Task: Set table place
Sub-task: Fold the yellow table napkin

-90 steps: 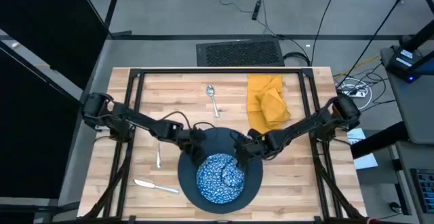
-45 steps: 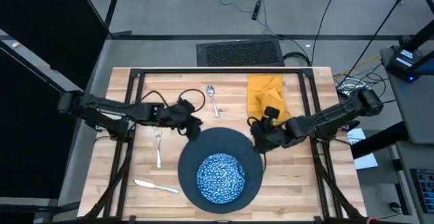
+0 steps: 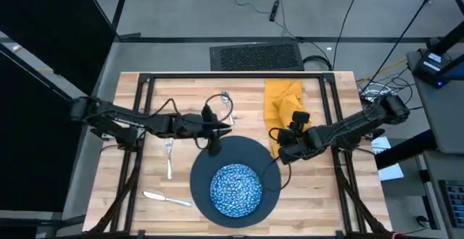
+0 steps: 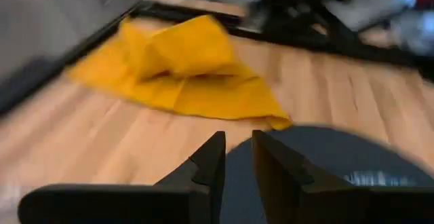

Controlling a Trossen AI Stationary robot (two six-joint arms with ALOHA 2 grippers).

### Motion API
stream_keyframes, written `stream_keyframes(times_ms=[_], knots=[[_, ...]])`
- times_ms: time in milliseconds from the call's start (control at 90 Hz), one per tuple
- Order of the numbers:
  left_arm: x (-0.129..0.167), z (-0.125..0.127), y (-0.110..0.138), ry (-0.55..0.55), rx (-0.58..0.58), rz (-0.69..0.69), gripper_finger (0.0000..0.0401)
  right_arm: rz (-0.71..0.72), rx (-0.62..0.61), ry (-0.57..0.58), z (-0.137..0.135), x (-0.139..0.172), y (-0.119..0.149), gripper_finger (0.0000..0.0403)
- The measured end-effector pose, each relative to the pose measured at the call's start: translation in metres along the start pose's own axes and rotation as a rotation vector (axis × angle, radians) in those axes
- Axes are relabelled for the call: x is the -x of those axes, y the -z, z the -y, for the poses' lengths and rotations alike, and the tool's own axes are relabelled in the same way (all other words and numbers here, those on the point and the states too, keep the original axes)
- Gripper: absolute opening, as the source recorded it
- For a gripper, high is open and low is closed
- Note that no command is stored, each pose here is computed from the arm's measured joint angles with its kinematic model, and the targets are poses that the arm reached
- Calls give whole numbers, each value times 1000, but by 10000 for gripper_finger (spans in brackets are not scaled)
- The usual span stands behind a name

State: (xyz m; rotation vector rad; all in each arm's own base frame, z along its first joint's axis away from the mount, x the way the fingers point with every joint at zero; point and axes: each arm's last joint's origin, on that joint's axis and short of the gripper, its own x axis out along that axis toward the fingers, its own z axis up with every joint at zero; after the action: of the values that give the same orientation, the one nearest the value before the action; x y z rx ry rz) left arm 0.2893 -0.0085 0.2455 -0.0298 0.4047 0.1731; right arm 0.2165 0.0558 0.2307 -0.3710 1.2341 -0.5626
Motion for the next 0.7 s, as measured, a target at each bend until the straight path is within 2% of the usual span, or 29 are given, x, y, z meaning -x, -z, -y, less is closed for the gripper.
stream_keyframes(times_ms=[78,189,300,389,489,700], knots=[[12,-6,-5,-35,-38,-6,59,11,-18,-4,6,5,3,128],[38,-13,-15,-96,-72,23,59,63,-138,-34,16,16,7,128],[60,-15,-22,-92,-87,81,59,121,-292,-75,25,27,12,128],[69,-16,-17,-88,-80,79,59,165,-366,-102,26,30,15,128],[68,-20,-2,-146,-83,35,59,198,-363,-98,20,24,20,128],[62,-34,7,-446,-79,3,59,252,-262,-46,2,-11,25,128]])
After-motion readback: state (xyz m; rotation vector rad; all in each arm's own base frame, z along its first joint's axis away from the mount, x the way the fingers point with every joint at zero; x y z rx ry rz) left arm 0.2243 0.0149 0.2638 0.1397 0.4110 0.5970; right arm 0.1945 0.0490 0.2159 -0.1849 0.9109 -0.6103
